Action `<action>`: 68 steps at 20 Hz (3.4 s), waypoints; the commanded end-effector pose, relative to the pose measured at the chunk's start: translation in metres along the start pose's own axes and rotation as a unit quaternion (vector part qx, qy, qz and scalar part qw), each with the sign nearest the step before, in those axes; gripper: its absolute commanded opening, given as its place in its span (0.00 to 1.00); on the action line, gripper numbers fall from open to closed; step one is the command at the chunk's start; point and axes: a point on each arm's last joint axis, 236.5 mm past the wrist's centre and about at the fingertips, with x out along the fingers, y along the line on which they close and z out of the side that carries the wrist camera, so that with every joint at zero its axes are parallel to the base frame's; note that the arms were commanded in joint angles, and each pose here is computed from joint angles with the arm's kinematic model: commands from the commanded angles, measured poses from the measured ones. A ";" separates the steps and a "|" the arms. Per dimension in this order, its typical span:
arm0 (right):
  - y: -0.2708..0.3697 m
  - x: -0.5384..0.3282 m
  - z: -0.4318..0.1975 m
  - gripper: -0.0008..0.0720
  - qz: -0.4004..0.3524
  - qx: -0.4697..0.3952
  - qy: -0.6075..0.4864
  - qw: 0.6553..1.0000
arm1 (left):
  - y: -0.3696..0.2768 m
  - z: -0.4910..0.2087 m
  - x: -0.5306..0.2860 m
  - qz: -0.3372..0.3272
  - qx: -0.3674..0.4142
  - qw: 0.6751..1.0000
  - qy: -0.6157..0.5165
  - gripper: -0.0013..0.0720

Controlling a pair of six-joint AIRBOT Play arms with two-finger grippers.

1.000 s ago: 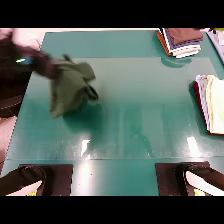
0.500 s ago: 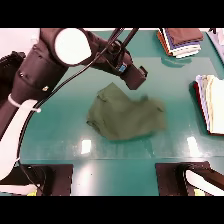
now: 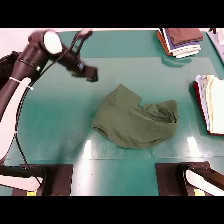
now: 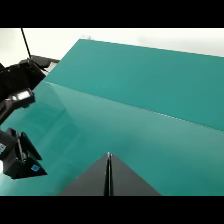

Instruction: Fold the shirts.

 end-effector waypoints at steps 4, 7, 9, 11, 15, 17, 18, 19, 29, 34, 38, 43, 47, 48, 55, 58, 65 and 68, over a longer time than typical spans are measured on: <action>0.000 0.000 -0.003 0.04 0.001 0.000 0.005 1.000 | 0.040 -0.089 0.089 -0.061 -0.167 0.982 0.066 0.82; 0.000 0.000 -0.003 0.03 0.001 0.000 0.005 1.000 | 0.010 -0.089 0.105 -0.088 -0.153 0.983 0.050 0.82; 0.000 0.000 -0.003 0.04 0.001 0.000 0.005 1.000 | -0.008 -0.085 0.112 -0.089 -0.132 0.987 0.038 0.82; 0.000 0.000 -0.003 0.04 0.001 0.002 0.007 1.000 | -0.025 -0.083 0.116 -0.093 -0.117 0.988 0.030 0.82; 0.002 0.000 -0.009 0.03 0.004 0.003 0.019 1.000 | -0.041 -0.089 0.119 -0.098 -0.098 0.990 0.039 0.82; 0.002 0.000 -0.012 0.04 0.005 0.003 0.025 1.000 | -0.037 -0.090 0.119 -0.092 -0.094 0.990 0.041 0.82; 0.002 0.000 -0.013 0.04 0.005 0.003 0.027 1.000 | -0.031 -0.088 0.116 -0.090 -0.099 0.990 0.041 0.82; 0.003 -0.001 -0.015 0.03 0.006 0.003 0.031 1.000 | -0.026 -0.084 0.111 -0.093 -0.108 0.989 0.039 0.82; 0.002 0.000 -0.013 0.04 0.005 0.003 0.027 1.000 | -0.039 -0.114 0.130 -0.090 -0.080 0.988 0.100 0.82; -0.001 0.000 -0.015 0.04 -0.001 0.001 0.032 1.000 | -0.053 -0.092 0.122 -0.096 -0.049 0.992 0.071 0.05; -0.038 0.000 -0.065 0.04 -0.065 0.014 0.138 0.988 | -0.010 -0.012 0.043 -0.079 -0.055 0.995 -0.037 0.05; -0.093 0.027 -0.161 0.04 -0.110 0.071 0.273 0.953 | 0.049 0.033 -0.043 -0.036 -0.077 0.987 -0.139 0.05; -0.131 0.065 -0.265 0.73 -0.124 0.144 0.334 0.923 | 0.058 0.021 -0.043 -0.023 -0.075 0.990 -0.115 0.05; -0.140 0.071 -0.290 0.79 -0.131 0.166 0.351 0.912 | 0.057 0.020 -0.043 -0.024 -0.075 0.990 -0.114 0.05; -0.166 0.116 -0.394 0.79 -0.117 0.261 0.449 0.847 | 0.057 0.019 -0.042 -0.025 -0.075 0.991 -0.111 0.05; -0.162 0.143 -0.395 0.68 -0.086 0.300 0.432 0.846 | 0.056 0.019 -0.042 -0.025 -0.074 0.991 -0.111 0.05; -0.152 0.148 -0.289 0.03 -0.040 0.211 0.335 0.917 | 0.043 0.050 -0.108 -0.006 -0.042 0.979 -0.202 0.05; -0.135 0.101 -0.169 0.03 -0.056 0.130 0.208 0.968 | 0.012 0.076 -0.232 0.029 0.021 0.944 -0.328 0.05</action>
